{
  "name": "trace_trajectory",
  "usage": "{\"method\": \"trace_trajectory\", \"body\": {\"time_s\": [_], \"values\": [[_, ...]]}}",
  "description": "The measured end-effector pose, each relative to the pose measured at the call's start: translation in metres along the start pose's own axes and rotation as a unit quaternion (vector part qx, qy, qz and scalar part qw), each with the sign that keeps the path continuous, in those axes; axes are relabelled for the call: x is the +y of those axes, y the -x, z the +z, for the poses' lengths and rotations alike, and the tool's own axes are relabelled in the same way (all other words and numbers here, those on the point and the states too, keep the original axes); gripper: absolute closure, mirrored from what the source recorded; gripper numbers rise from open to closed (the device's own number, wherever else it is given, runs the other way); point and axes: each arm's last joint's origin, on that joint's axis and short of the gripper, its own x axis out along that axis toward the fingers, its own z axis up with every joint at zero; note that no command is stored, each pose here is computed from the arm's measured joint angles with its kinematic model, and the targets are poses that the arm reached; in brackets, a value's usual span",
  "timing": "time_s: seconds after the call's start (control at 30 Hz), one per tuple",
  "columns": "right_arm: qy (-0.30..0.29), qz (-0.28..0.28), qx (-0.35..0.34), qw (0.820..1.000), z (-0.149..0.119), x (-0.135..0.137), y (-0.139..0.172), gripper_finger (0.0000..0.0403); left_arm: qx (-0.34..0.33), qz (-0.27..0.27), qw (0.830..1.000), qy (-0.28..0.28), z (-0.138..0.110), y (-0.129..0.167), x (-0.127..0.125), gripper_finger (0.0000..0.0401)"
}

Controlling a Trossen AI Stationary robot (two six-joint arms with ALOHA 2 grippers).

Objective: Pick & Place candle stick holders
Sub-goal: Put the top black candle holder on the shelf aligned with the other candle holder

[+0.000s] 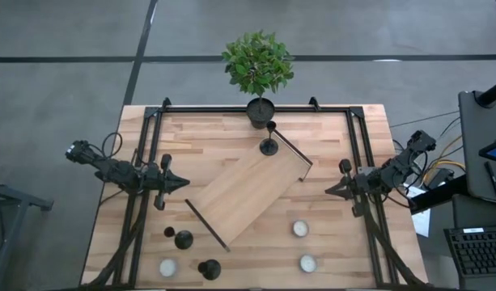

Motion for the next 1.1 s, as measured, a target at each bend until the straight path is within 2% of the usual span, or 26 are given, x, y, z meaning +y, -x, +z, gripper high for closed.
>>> {"method": "trace_trajectory", "body": {"time_s": [0.37, 0.47, 0.57, 0.63, 0.8, 0.9, 1.03, 1.1], "values": [[0.001, 0.000, 0.002, 1.000, 0.000, 0.000, 0.000, 0.0394, -0.006, -0.001, 1.000, 0.005, 0.001, 0.000, 0.000, 0.0391], [0.001, 0.000, 0.002, 1.000, 0.000, 0.000, 0.000, 0.0394, -0.037, -0.007, 0.996, 0.082, 0.006, 0.000, -0.001, 0.0391], [0.001, 0.000, 0.002, 1.000, 0.000, 0.000, 0.000, 0.0394, -0.082, -0.023, 0.977, 0.197, 0.016, 0.001, -0.001, 0.0391], [0.001, 0.000, 0.002, 1.000, 0.000, 0.000, 0.000, 0.0394, -0.101, -0.033, 0.966, 0.234, 0.021, 0.002, -0.002, 0.0391], [0.001, 0.000, 0.002, 1.000, 0.000, 0.000, 0.000, 0.0394, -0.121, -0.106, 0.949, 0.273, 0.032, 0.005, -0.005, 0.0391], [0.001, 0.000, 0.002, 1.000, 0.000, 0.000, 0.000, 0.0394, -0.136, -0.166, 0.939, 0.269, 0.040, 0.007, -0.009, 0.0391], [0.001, 0.000, 0.002, 1.000, 0.000, 0.000, 0.000, 0.0394, -0.163, -0.217, 0.924, 0.269, 0.052, 0.009, -0.013, 0.0391], [0.001, 0.000, 0.002, 1.000, 0.000, 0.000, 0.000, 0.0394, -0.165, -0.233, 0.924, 0.256, 0.059, 0.009, -0.015, 0.0391]]}}
